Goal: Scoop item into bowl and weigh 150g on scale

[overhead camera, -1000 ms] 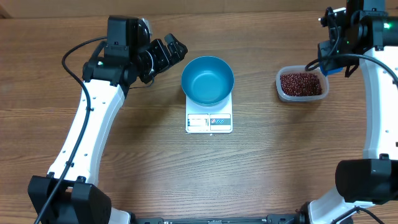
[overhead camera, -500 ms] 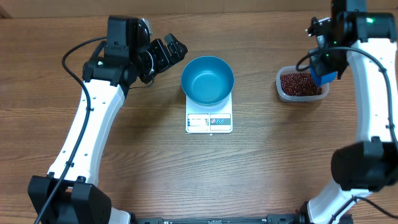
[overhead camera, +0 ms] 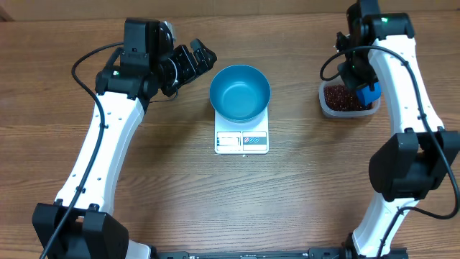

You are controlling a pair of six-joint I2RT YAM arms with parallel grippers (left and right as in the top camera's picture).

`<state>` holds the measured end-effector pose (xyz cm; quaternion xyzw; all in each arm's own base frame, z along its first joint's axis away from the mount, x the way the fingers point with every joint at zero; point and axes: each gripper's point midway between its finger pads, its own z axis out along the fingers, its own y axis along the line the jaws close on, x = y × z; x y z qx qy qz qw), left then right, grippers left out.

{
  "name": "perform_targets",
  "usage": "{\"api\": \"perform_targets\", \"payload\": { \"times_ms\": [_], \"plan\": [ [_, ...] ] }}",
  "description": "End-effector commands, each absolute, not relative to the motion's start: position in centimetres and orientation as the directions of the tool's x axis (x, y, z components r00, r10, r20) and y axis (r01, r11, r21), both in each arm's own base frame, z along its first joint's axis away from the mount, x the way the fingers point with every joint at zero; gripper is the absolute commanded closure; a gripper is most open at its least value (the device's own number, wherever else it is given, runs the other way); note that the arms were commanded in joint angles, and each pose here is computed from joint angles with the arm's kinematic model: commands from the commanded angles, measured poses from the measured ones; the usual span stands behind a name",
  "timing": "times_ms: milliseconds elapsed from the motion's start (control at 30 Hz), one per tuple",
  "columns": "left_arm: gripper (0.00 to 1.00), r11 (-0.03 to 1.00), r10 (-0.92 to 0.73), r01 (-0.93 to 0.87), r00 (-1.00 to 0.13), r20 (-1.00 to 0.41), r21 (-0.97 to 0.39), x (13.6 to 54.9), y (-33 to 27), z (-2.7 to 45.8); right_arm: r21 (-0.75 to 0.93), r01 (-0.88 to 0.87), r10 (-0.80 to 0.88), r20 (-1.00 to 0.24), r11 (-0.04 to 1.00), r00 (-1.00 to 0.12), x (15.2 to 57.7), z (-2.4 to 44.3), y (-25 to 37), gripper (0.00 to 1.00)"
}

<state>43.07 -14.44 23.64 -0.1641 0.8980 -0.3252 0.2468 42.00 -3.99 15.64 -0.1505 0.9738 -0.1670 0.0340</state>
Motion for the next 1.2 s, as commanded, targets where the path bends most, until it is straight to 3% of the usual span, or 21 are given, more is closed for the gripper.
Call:
{"api": "perform_targets", "payload": {
  "times_ms": [0,333,767,1167],
  "plan": [
    [0.00,0.749,-0.433,-0.110,-0.828,-0.357,-0.653,43.1,-14.6,23.6,-0.378,-0.234,-0.262,-0.025,0.896,-0.965,42.5,15.7,-4.6,0.96],
    [0.00,0.749,-0.433,-0.110,-0.828,-0.357,-0.653,43.1,-14.6,23.6,-0.374,-0.233,-0.260,-0.021,0.898,-0.965,42.8,14.5,-4.5,0.96],
    [0.00,0.749,-0.433,-0.110,-0.828,-0.357,-0.653,43.1,-14.6,23.6,-0.355,-0.258,-0.260,0.043,0.899,-0.965,41.5,8.9,-4.5,0.96],
    [0.01,0.749,-0.433,-0.110,-0.828,-0.357,-0.653,43.1,-14.6,23.6,-0.133,-0.231,-0.235,-0.013,0.964,-0.972,41.1,6.8,-0.7,0.96]
  ]
}}
